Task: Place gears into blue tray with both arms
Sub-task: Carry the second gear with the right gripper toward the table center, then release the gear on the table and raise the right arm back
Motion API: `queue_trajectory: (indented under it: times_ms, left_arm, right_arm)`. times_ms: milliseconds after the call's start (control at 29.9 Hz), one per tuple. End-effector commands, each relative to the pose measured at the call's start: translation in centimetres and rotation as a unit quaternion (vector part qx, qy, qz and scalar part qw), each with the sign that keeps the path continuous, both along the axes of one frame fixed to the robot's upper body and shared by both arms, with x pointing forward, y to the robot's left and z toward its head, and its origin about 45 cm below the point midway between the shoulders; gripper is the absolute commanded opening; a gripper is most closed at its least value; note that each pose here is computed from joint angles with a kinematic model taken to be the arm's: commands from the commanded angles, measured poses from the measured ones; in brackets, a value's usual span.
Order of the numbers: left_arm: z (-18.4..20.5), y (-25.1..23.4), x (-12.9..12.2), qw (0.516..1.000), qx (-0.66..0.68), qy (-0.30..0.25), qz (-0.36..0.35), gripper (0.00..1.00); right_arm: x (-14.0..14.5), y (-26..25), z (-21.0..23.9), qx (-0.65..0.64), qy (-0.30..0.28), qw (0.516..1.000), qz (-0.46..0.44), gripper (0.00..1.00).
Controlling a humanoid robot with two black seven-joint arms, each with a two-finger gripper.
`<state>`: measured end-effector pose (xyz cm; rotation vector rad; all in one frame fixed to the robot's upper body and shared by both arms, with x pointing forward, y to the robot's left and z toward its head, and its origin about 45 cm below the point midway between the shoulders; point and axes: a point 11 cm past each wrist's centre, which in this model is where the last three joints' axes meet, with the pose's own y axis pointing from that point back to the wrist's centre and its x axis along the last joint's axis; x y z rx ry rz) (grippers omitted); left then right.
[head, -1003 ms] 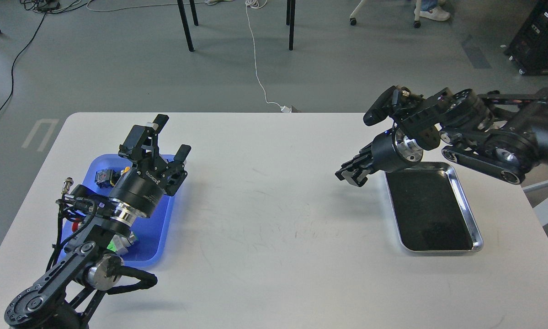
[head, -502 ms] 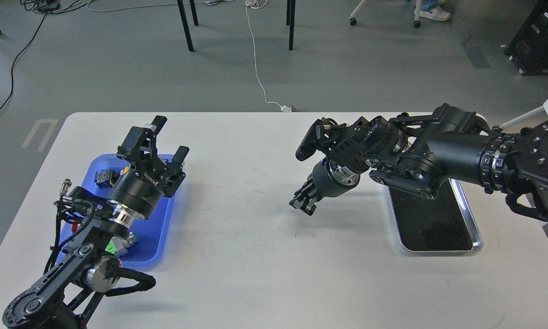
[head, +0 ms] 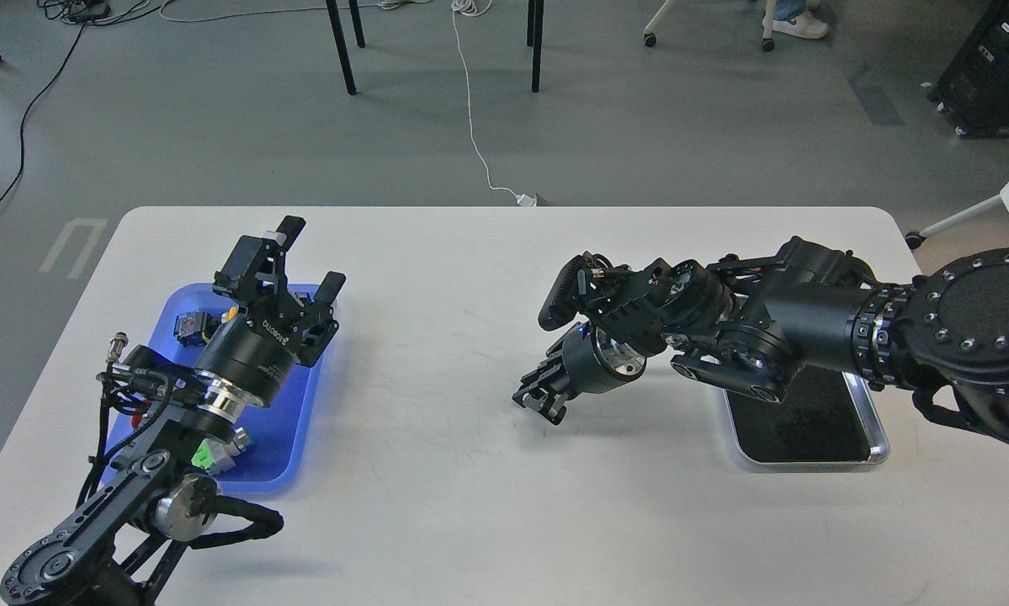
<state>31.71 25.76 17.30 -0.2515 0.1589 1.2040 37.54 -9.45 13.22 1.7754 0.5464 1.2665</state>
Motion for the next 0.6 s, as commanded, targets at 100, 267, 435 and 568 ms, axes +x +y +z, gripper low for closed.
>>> queue_trajectory:
  times_ms: [100, 267, 435, 568]
  left_arm:
    - [0.0, -0.1, 0.0, 1.0, -0.001, 0.0, 0.0, 0.98]
    - [0.0, 0.0, 0.0, 1.0, 0.0, 0.0, -0.001, 0.98]
    - [0.2, -0.1, 0.0, 1.0, -0.001, -0.003, -0.002, 0.98]
    - [0.4, 0.0, 0.0, 1.0, -0.001, -0.007, -0.002, 0.98]
  right_arm:
    - [0.0, 0.5, 0.3, 0.028, -0.001, 1.0, -0.008, 0.38]
    - [0.0, 0.6, 0.3, 0.033, 0.002, 0.999, -0.012, 0.66]
    - [0.4, 0.9, 1.4, 0.06, 0.007, 0.998, -0.031, 0.95]
    - [2.5, -2.3, 4.3, 0.1, 0.003, 0.99, -0.095, 0.97]
